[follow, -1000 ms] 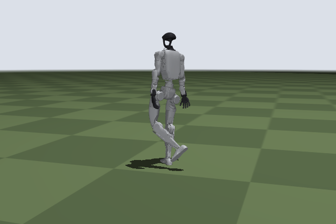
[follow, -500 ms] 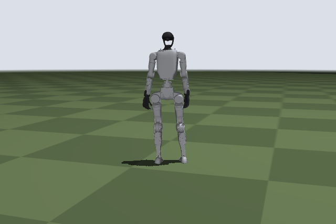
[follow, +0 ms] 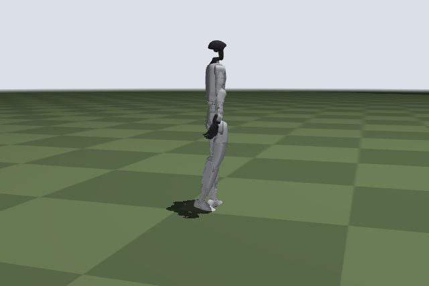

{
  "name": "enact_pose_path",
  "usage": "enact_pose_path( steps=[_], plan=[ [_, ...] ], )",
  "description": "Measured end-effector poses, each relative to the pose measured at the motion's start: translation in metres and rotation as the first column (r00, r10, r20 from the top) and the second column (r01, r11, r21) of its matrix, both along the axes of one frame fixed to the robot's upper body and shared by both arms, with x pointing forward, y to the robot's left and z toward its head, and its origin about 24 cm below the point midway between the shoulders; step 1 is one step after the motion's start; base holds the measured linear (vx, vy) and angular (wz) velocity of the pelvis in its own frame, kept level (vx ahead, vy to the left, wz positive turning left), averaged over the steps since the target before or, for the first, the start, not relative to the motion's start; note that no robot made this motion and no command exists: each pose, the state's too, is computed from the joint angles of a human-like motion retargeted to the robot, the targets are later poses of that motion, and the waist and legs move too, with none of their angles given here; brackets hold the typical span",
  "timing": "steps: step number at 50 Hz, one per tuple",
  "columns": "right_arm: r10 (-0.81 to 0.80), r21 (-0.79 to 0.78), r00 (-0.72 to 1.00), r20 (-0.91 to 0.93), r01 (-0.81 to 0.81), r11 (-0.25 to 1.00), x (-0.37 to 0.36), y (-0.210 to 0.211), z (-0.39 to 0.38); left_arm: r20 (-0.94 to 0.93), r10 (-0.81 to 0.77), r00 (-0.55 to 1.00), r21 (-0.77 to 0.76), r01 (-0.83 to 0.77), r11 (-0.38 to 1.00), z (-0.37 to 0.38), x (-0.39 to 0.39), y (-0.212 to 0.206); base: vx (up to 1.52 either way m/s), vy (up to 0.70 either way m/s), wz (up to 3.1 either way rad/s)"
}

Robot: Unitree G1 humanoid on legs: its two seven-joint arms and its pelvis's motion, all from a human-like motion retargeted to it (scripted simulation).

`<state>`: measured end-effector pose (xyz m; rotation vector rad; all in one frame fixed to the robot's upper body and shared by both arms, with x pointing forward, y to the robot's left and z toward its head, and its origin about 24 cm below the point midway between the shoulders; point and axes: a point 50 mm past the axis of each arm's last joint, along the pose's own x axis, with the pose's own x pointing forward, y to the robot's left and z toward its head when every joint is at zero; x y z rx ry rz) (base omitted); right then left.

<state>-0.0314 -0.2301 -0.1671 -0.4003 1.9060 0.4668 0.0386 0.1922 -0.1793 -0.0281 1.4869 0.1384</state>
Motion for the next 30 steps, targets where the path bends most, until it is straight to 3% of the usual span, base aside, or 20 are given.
enact_pose_path(
  steps=[2,5,10,15,25,30],
  plan=[
    [-0.046,0.010,0.999,0.017,0.045,0.999,-0.002,0.000,0.000,-0.007,0.083,0.997,-0.058,-0.083,0.995,-0.001,-0.006,-0.007,-0.01,-0.19,-2.33],
    [-0.120,-0.025,0.989,0.083,0.123,0.992,0.004,0.002,-0.002,-0.053,0.051,0.997,-0.100,-0.056,0.993,-0.002,-0.018,-0.009,-0.08,-0.20,-1.23],
    [-0.175,-0.021,0.958,0.227,0.184,0.983,0.030,0.010,-0.006,-0.148,-0.239,0.960,-0.061,0.232,0.971,0.000,-0.033,0.006,-0.09,-0.15,-0.36],
    [-0.233,0.025,0.953,0.196,0.233,0.972,0.027,0.024,-0.008,-0.258,-0.420,0.870,-0.024,0.429,0.903,0.003,-0.051,0.022,0.08,-0.13,-1.12],
    [-0.138,0.079,0.938,0.319,0.119,0.990,0.068,0.045,-0.011,-0.217,-0.348,0.912,-0.145,0.322,0.935,-0.001,-0.051,-0.006,0.10,0.02,-0.80],
    [-0.090,0.113,0.922,0.376,0.051,0.992,0.087,0.055,-0.011,-0.223,-0.405,0.887,-0.138,0.383,0.913,0.000,-0.048,-0.001,0.22,0.08,-0.46]
  ],
)
